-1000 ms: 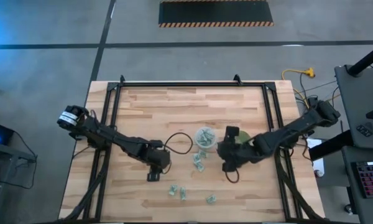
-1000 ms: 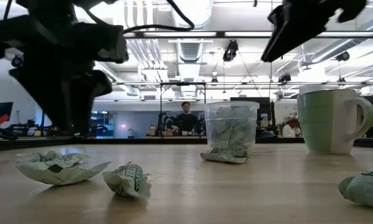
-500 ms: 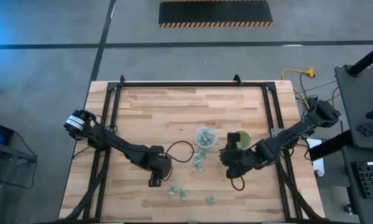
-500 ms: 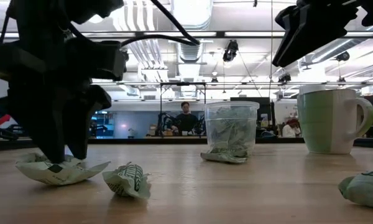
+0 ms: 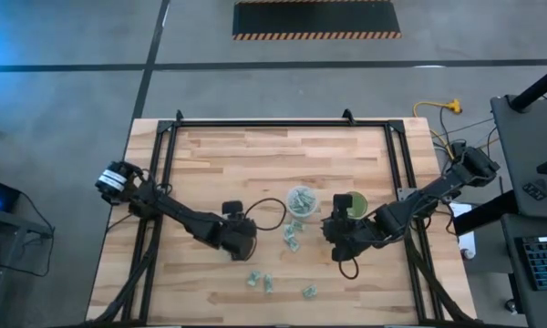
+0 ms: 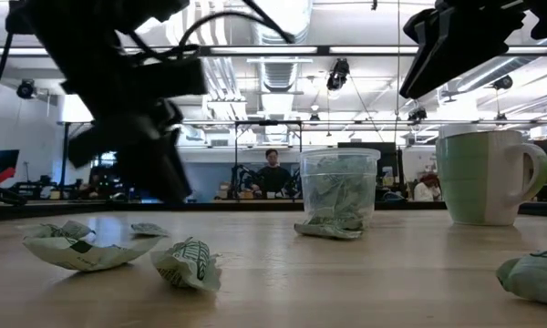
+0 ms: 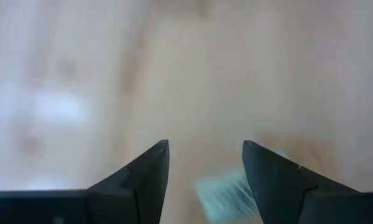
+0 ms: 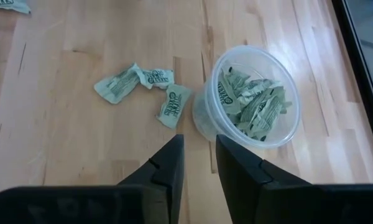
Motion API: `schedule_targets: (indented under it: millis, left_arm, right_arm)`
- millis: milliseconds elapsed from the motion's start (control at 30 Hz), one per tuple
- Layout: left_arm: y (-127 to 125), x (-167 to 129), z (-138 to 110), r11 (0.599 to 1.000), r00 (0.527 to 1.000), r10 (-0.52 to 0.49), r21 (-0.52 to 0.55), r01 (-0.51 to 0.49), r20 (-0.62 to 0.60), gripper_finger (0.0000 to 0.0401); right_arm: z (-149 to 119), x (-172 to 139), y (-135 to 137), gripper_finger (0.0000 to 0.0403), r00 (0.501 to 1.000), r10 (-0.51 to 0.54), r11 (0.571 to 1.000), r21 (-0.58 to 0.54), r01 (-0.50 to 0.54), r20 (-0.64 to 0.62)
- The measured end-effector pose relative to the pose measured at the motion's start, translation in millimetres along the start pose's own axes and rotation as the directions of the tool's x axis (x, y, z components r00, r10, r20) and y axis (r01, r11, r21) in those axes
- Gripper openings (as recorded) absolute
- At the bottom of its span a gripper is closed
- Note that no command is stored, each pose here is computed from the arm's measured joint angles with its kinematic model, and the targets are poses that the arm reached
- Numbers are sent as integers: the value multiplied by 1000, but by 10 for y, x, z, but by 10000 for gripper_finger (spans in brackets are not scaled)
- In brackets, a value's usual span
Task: Pick and place Stevia / Truvia into bins
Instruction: Put the green stevia packet into the transparent container
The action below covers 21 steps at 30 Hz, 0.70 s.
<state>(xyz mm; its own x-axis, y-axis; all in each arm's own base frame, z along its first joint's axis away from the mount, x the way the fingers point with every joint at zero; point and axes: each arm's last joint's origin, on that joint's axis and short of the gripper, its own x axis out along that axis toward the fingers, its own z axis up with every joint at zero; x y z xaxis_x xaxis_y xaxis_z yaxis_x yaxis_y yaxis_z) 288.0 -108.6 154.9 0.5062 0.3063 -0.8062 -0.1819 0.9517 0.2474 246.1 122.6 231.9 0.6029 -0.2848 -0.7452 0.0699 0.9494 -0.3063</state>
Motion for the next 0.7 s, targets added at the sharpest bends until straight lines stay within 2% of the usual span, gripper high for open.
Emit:
schedule_targets:
  millis: [67,133,233,300,367,467,567,700]
  left_arm:
    - [30,14,39,998,997,60,-22,-59,46,187]
    - [45,9,72,999,997,54,-6,-54,52,187]
    - [37,-69,94,984,996,-93,153,92,-4,187]
    - [14,-115,83,942,977,-207,259,213,-52,187]
    - [7,-115,50,903,966,-246,342,259,-82,187]
    - [15,-86,7,856,966,-241,448,259,-97,187]
    - [17,-11,-42,820,966,-223,510,259,-132,187]
    - [46,52,-48,812,962,-220,516,272,-161,187]
  right_arm:
    - [-2,2,0,84,1000,0,1000,-1,0,-1]
    - [-1,2,1,82,1000,0,1000,2,0,-1]
    - [-3,3,2,78,1000,1,1000,7,-1,-2]
    - [-4,4,2,75,1000,1,1000,7,-1,-2]
    - [-5,5,2,73,1000,1,1000,7,-1,-2]
    - [-2,6,3,73,1000,2,1000,5,-2,1]
    - [-1,6,4,76,1000,2,1000,7,-2,3]
    - [-8,12,6,77,1000,2,1000,7,-3,2]
